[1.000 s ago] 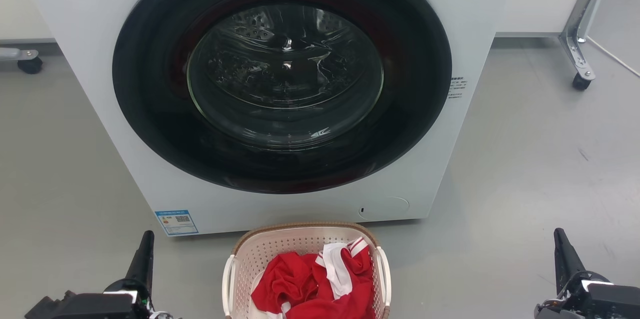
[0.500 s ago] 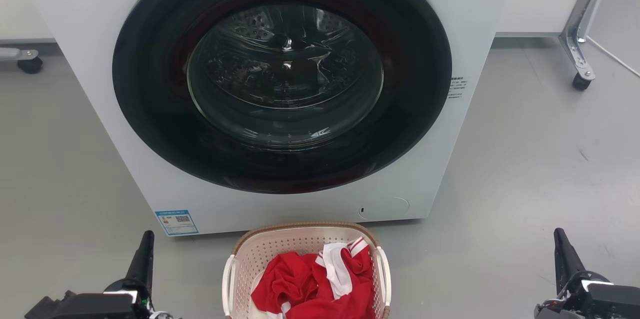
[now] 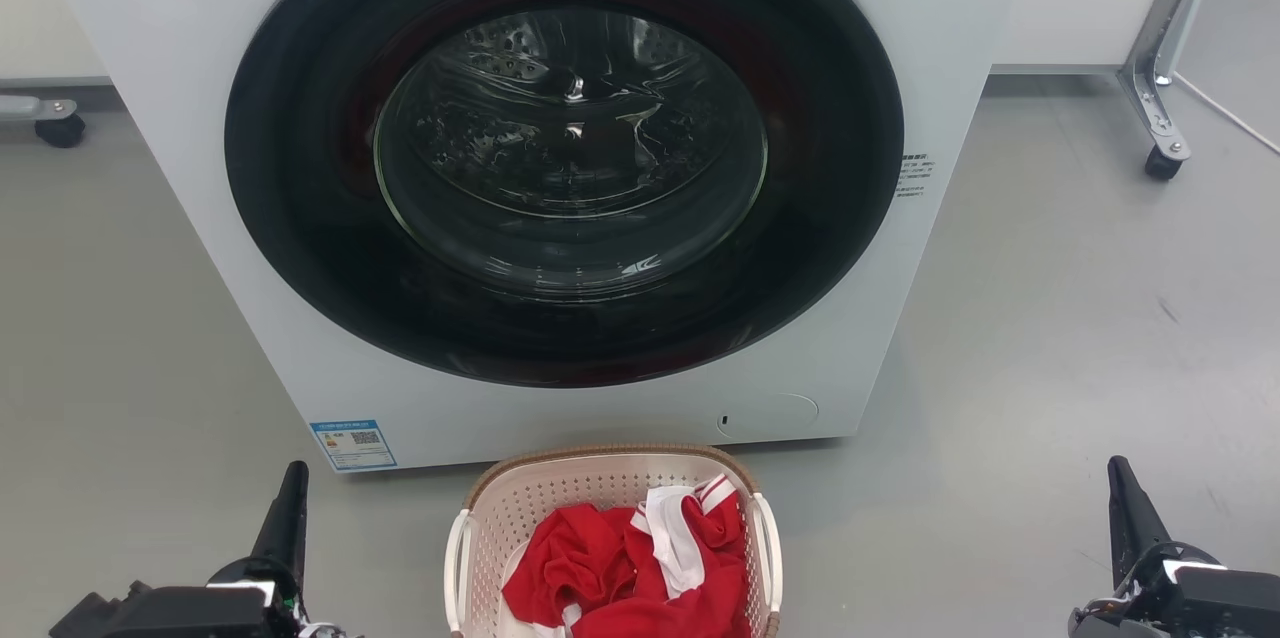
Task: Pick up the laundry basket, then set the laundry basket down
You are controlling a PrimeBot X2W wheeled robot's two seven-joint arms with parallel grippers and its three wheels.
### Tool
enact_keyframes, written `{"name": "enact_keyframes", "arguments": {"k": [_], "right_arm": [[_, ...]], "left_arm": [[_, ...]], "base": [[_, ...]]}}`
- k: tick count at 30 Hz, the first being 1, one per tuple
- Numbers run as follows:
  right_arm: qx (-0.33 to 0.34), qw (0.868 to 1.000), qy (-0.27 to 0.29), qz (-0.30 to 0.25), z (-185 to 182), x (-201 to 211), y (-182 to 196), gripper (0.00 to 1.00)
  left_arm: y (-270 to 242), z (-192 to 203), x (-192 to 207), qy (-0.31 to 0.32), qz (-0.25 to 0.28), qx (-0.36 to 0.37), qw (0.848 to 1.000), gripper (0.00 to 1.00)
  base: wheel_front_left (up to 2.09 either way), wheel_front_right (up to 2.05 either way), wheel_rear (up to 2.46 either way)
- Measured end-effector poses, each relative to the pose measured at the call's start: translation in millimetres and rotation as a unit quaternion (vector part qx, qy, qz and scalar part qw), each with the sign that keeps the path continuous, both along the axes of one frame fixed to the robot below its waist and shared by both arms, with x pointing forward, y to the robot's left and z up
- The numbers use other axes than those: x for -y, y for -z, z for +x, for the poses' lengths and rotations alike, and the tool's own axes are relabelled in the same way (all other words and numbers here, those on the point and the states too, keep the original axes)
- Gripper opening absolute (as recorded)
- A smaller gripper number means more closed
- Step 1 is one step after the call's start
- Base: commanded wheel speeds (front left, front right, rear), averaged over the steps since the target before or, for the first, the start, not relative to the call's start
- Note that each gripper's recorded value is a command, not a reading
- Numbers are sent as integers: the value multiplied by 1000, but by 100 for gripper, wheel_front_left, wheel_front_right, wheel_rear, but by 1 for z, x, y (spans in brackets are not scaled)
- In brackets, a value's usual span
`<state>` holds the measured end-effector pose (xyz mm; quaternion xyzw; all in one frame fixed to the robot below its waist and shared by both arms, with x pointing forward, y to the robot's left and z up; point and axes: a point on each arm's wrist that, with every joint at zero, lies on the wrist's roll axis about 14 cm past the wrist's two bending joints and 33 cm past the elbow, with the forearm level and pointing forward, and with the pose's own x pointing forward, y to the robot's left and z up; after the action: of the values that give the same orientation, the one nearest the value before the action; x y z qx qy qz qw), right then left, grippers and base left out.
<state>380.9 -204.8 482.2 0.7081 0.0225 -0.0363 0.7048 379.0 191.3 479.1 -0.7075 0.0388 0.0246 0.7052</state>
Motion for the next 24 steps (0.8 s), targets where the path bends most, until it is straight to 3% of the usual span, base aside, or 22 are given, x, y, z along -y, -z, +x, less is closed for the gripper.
{"name": "enact_keyframes", "arguments": {"k": [24], "right_arm": [[0,1000,0,0,0,0,0,0]], "left_arm": [[0,0,0,0,0,0,1000,0]], "base": [[0,0,0]]}}
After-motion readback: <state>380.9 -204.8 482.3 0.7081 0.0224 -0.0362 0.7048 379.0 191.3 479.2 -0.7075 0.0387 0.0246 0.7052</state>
